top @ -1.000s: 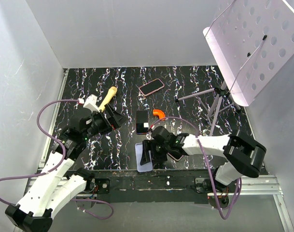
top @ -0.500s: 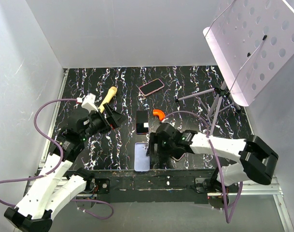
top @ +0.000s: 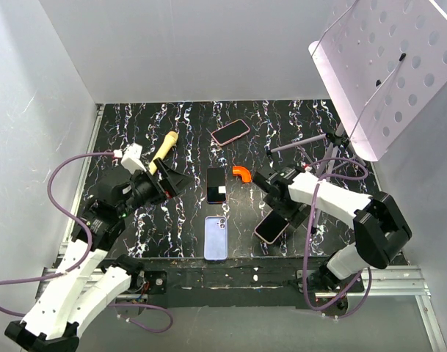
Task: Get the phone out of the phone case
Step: Pick up the phone at the center of the board.
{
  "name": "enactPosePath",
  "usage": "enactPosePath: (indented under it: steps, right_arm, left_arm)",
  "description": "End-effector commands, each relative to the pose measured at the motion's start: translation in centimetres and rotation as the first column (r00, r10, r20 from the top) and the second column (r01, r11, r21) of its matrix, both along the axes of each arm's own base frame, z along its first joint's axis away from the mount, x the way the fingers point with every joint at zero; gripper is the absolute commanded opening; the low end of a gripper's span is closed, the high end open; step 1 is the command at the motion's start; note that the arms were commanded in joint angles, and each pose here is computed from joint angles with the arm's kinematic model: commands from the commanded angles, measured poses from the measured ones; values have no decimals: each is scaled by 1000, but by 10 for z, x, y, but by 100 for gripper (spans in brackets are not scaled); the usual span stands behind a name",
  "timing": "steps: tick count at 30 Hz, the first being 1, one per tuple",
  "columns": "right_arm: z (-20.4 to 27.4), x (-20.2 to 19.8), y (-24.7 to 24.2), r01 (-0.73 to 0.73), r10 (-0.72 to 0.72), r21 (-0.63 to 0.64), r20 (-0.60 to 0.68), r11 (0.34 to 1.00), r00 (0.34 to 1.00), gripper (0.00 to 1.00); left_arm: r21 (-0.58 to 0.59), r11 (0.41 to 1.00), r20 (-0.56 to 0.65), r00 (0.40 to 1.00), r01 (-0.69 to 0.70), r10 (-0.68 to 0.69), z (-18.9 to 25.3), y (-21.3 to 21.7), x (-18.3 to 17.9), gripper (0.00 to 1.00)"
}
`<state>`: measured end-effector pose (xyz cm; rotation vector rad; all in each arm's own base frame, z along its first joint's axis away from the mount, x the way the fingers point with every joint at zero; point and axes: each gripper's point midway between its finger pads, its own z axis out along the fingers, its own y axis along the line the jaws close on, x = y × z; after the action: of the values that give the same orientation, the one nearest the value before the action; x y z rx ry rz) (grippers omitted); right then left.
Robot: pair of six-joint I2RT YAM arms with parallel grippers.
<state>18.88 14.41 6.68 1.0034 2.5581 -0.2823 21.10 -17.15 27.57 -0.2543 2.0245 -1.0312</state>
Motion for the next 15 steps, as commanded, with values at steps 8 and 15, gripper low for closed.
enactPosePath:
  steps: [8, 15]
  right_arm:
    - [-1, 21, 3, 73, -74, 28, 27, 997, 997, 98]
    - [-22, 14, 6, 92, -92, 55, -3, 994, 996, 98]
  left_arm:
    - [-12, 1000, 41, 999, 16, -16, 12, 1, -7, 100]
    - [-1, 1000, 48, 999, 7, -7, 12, 2, -4, 99]
